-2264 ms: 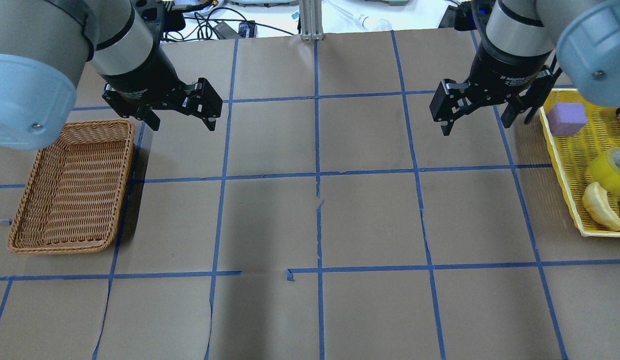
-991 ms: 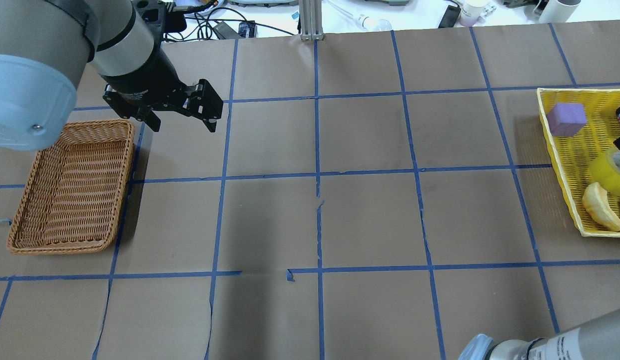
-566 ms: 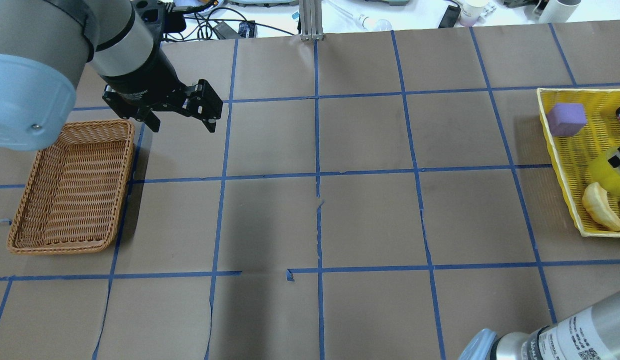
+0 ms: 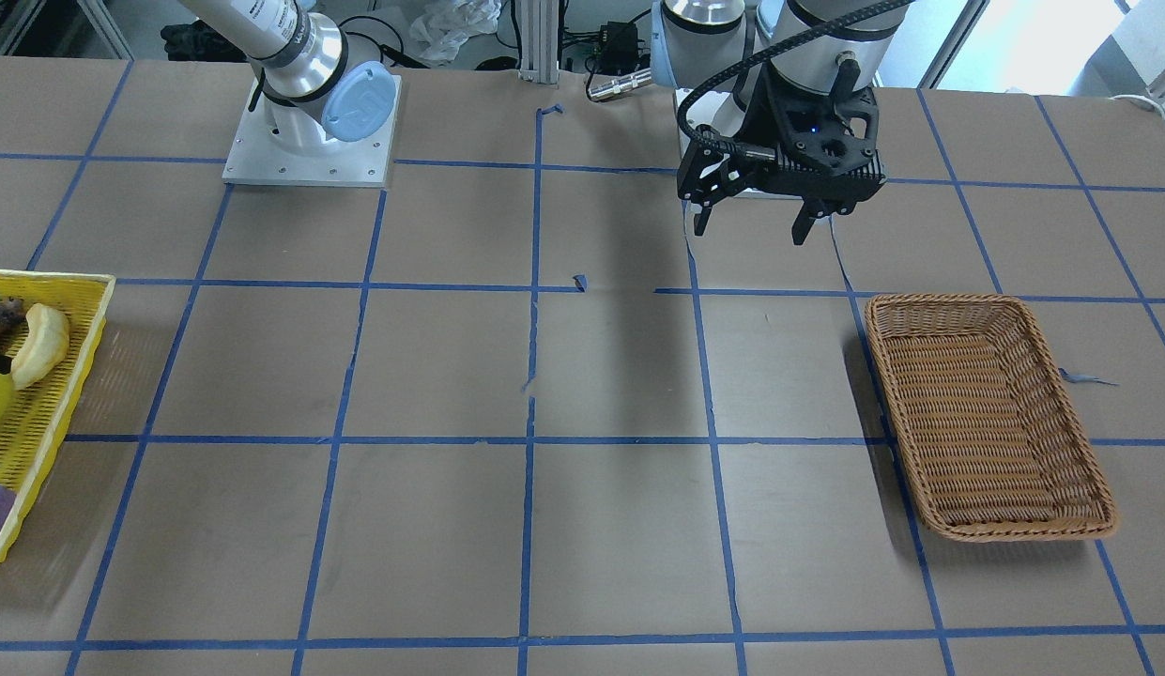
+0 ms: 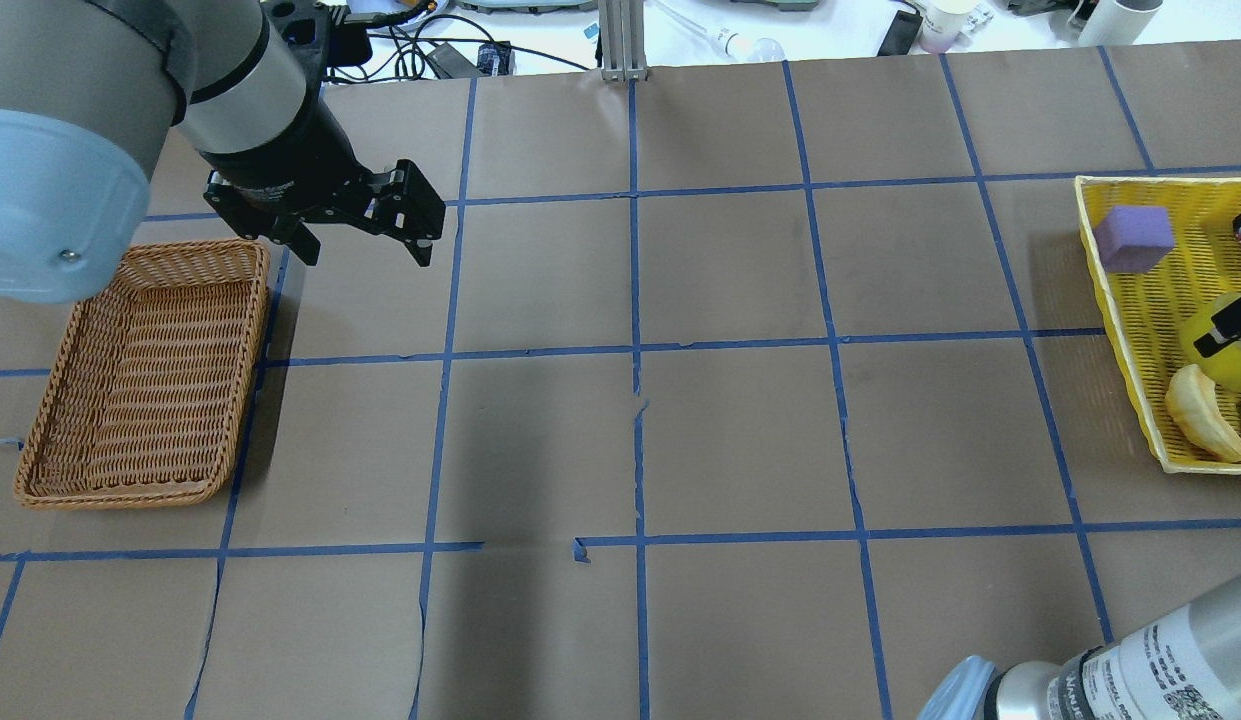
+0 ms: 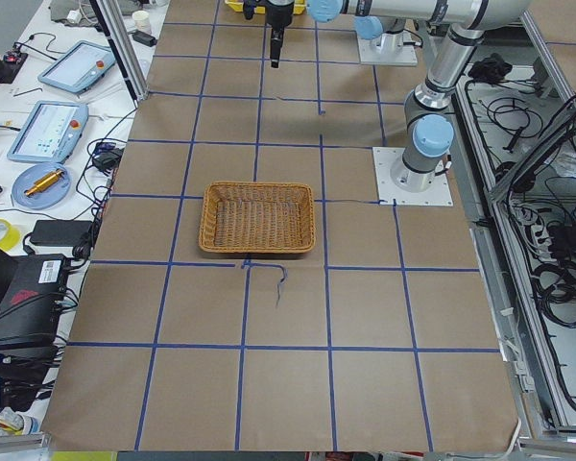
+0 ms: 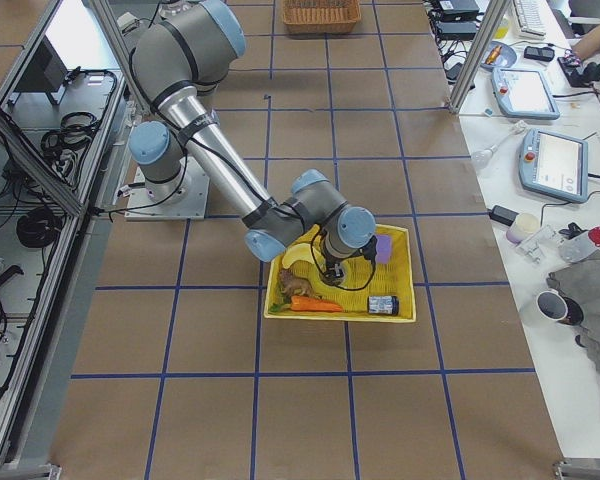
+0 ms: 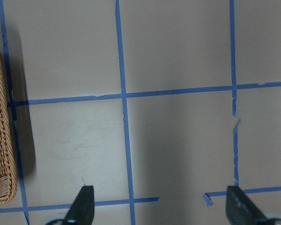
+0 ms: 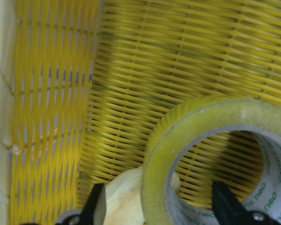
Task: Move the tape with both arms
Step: 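Close the right gripper on the rim of the yellow tape roll, then carry the tape roll with the right gripper to the table center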
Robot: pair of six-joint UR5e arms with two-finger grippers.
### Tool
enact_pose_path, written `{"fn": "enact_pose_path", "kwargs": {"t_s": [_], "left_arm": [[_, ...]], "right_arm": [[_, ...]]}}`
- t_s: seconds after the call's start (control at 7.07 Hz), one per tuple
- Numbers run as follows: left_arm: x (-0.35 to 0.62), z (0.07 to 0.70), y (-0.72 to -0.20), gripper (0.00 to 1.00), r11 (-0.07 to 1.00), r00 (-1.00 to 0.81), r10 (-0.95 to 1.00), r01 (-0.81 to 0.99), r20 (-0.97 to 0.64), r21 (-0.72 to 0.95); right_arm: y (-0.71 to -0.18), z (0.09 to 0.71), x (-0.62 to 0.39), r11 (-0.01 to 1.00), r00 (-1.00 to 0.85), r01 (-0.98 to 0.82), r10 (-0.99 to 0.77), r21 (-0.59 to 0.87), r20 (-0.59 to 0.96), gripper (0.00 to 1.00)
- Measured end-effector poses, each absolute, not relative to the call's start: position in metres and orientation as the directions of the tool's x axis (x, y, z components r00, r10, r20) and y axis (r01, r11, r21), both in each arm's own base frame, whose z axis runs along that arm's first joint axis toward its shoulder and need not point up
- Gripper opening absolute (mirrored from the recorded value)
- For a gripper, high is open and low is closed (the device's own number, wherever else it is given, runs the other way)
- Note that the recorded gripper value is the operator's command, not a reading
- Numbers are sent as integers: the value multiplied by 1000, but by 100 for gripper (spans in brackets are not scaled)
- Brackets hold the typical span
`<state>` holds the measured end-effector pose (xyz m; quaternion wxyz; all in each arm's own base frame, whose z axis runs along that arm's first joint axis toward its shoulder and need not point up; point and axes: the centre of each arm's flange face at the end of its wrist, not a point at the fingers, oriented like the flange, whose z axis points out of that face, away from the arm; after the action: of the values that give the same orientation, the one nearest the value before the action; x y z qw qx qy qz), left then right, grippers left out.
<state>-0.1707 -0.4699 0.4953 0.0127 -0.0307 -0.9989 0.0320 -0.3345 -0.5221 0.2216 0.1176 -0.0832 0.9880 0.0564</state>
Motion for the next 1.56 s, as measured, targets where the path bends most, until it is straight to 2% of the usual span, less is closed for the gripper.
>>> {"fn": "enact_pose_path", "kwargs": {"t_s": [0.42,0.85,1.13,1.56], "left_arm": [[-171,496,-467,100,996,-998,62,61,22,-62],[-168,494,-467,100,996,-998,64,64,-12,-60],[-165,495,-466,100,996,-998,58,58,-16,-61],[-163,495,-466,100,997,-998,54,55,-16,-62]], "right_arm": [[-522,233,-335,981,-966,-167,-144,94,-216,0],[-526,321,-284,987,-984,-146,-139,61,-114,0],[-547,385,-141,994,-994,-93,-89,63,-58,0],[-548,388,156,998,-999,51,51,35,-13,0]]}}
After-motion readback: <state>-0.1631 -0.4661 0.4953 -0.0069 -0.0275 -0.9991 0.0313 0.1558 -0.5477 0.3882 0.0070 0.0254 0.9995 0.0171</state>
